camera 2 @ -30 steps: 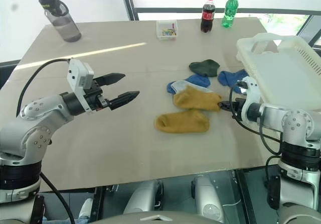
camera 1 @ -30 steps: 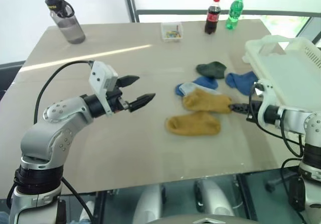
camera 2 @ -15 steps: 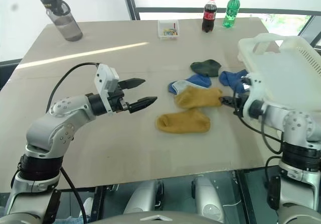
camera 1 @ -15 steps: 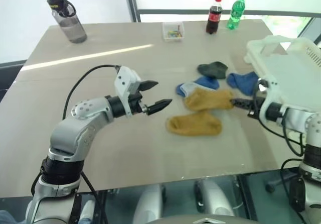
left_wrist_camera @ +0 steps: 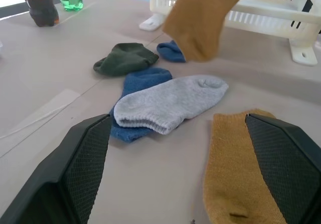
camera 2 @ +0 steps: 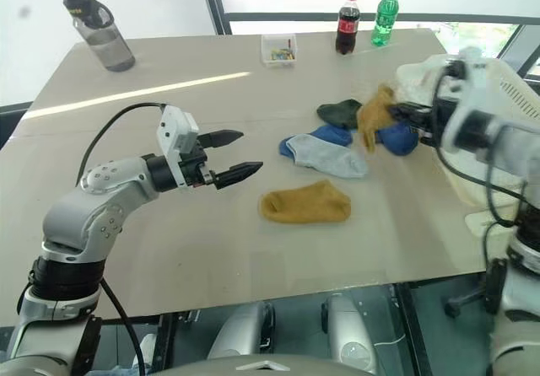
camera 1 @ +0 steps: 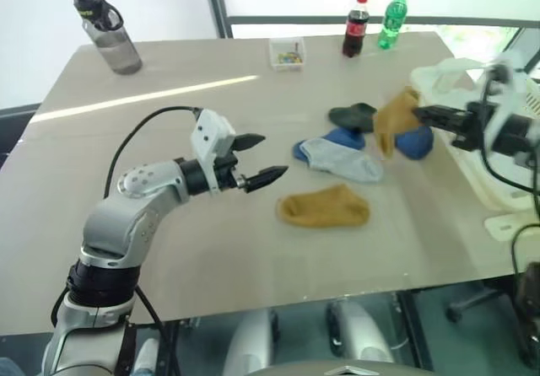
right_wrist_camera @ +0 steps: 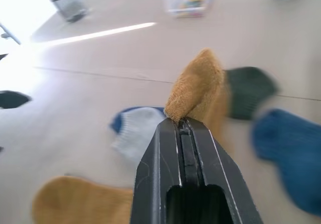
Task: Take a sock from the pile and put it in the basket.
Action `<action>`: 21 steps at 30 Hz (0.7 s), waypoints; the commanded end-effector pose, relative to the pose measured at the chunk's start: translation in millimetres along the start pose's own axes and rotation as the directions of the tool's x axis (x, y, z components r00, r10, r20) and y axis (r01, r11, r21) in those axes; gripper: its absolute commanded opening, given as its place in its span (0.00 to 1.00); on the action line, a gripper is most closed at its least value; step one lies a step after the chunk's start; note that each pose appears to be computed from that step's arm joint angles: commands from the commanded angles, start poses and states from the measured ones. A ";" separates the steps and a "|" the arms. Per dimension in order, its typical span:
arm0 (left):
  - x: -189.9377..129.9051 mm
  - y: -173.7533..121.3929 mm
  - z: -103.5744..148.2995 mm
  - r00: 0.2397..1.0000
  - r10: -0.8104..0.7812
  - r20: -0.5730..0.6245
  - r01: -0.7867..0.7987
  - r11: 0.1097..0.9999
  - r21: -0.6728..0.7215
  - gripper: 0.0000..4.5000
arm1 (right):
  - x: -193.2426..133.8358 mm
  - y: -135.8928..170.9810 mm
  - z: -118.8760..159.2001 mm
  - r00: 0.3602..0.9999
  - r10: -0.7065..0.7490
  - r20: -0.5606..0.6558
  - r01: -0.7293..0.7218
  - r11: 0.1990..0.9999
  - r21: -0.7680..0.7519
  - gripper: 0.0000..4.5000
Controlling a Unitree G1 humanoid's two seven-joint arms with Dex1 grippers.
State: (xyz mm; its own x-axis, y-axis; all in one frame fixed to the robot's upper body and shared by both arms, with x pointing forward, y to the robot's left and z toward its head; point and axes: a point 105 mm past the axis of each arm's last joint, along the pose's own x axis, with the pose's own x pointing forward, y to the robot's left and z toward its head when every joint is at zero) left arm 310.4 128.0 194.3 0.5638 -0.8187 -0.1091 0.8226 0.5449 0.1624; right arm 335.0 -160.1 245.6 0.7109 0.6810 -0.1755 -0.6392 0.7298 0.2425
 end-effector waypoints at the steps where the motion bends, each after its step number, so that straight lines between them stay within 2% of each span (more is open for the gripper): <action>1: -4.6 0.6 15.5 0.999 0.007 0.042 -0.009 0.998 0.055 1.00 | 33.9 32.4 -10.3 0.993 0.109 -0.053 -0.111 0.993 -0.033 0.01; 4: -6.0 -0.3 16.7 0.999 0.010 0.043 -0.013 0.998 0.058 1.00 | 66.8 41.2 -36.1 0.988 0.100 -0.119 -0.103 0.995 -0.017 0.01; 9: -10.1 0.6 16.3 0.999 0.030 0.037 -0.032 0.998 0.062 1.00 | 98.0 41.8 -53.8 0.991 0.046 -0.122 -0.048 0.999 -0.014 0.01; 12: -11.3 -0.4 15.5 0.999 0.035 0.036 -0.037 0.998 0.058 1.00 | 105.3 51.8 -54.5 0.992 0.090 -0.092 -0.092 0.996 -0.015 0.20; 16: -11.9 -2.3 14.3 0.999 0.034 0.035 -0.036 0.998 0.050 1.00 | 104.5 63.7 -42.2 0.989 0.145 -0.017 -0.145 0.988 0.045 0.60; 18: -11.6 -2.4 13.0 0.999 0.034 0.034 -0.036 0.998 0.047 1.00 | 99.2 65.4 -35.9 0.985 0.171 0.012 -0.171 0.983 0.067 0.60; 21: -10.2 -1.8 9.9 0.999 0.042 0.029 -0.042 0.999 0.034 1.00 | 88.0 46.8 -33.7 0.993 0.111 0.024 -0.113 0.991 0.075 0.60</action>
State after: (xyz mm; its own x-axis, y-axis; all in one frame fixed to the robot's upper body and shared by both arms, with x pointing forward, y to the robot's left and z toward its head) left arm 307.1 135.8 195.0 0.5990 -0.7936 -0.1070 0.7973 0.5787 0.1712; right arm 357.6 -48.6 195.9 0.6093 0.7744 -0.1703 -0.6969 0.6255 0.3509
